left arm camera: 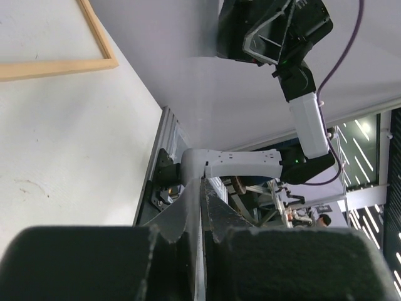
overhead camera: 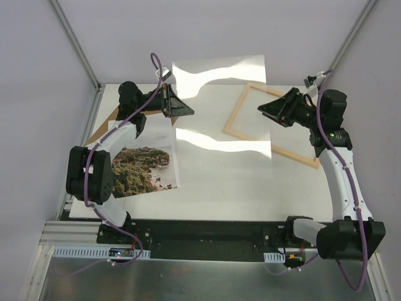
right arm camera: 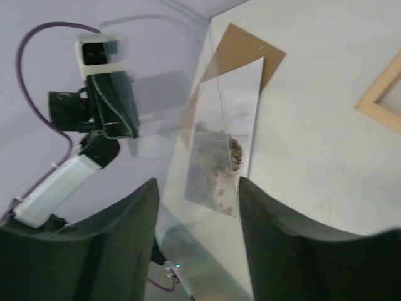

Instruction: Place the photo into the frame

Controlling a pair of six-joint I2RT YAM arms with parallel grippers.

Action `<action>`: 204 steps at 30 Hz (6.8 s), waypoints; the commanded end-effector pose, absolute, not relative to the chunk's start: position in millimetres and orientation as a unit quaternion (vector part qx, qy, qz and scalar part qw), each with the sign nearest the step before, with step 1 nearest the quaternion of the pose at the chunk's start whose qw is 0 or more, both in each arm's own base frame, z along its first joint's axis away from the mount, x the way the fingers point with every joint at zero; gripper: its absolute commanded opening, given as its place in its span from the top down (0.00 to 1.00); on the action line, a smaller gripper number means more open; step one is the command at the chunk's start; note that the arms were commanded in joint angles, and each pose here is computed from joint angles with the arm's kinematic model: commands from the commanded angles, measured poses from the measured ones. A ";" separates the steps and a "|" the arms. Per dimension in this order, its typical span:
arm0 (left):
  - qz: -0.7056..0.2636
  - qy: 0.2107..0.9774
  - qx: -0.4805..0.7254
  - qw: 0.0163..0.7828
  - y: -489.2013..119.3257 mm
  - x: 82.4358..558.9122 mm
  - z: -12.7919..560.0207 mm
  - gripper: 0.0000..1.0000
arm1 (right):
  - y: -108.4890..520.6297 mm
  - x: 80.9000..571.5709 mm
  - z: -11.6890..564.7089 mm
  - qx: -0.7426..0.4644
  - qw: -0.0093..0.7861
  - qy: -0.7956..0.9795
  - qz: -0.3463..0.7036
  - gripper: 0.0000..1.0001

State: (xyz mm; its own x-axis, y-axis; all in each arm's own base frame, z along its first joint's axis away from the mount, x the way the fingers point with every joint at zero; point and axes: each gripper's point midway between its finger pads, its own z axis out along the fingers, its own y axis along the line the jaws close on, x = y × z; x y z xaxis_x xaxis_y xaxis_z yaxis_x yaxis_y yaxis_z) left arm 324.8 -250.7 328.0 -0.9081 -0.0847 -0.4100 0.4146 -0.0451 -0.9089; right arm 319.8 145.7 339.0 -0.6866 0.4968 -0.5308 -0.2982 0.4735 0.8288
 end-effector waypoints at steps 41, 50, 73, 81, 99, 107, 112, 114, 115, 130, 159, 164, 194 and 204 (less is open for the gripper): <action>-0.414 0.769 -0.131 0.468 -100.6 357.2 397.4 1.00 | 138.3 402.2 39.4 -0.262 0.143 0.954 -0.008 0.24; -0.396 0.766 -0.135 0.488 -91.6 350.4 410.4 1.00 | 144.9 395.7 27.0 -0.275 0.134 0.951 -0.031 0.29; -0.386 0.767 -0.130 0.497 -83.8 346.8 415.9 1.00 | 136.8 426.9 71.5 -0.252 0.217 0.942 -0.053 0.17; -0.387 0.765 -0.126 0.499 -83.7 347.0 419.5 1.00 | 126.3 417.2 54.4 -0.255 0.168 0.951 -0.040 0.16; -0.390 0.761 -0.122 0.504 -83.1 342.2 425.1 1.00 | 137.5 387.6 32.0 -0.235 0.096 0.967 0.005 0.41; -0.380 0.755 -0.129 0.518 -74.9 340.2 430.6 1.00 | 172.3 375.2 32.8 -0.126 0.093 0.988 0.009 0.60; -0.382 0.756 -0.134 0.515 -74.8 339.1 428.5 1.00 | 213.0 373.0 32.1 -0.079 0.098 0.992 0.003 0.50; -0.383 0.757 -0.137 0.512 -74.3 339.6 426.1 1.00 | 229.5 378.1 34.9 -0.066 0.108 0.992 0.014 0.44; -0.383 0.756 -0.137 0.513 -74.4 338.7 426.4 1.00 | 237.4 380.4 36.7 -0.061 0.111 0.992 0.023 0.41; -0.377 0.757 -0.129 0.518 -73.4 330.0 429.5 1.00 | 211.9 341.1 54.6 -0.106 0.126 0.986 -0.018 0.27; -0.362 0.767 -0.129 0.514 -69.1 333.7 418.0 1.00 | 215.7 269.0 16.0 -0.110 0.116 0.987 0.012 0.57; -0.357 0.768 -0.135 0.515 -67.0 334.4 415.8 1.00 | 215.4 272.6 17.6 -0.098 0.115 0.988 0.029 0.79; -0.241 0.785 -0.166 0.546 -31.8 319.4 406.9 1.00 | 342.6 319.8 421.2 -0.005 0.217 0.780 0.587 0.99; -0.256 0.789 -0.155 0.536 -37.8 322.9 406.5 1.00 | 352.2 326.5 433.0 0.013 0.157 0.716 0.680 0.99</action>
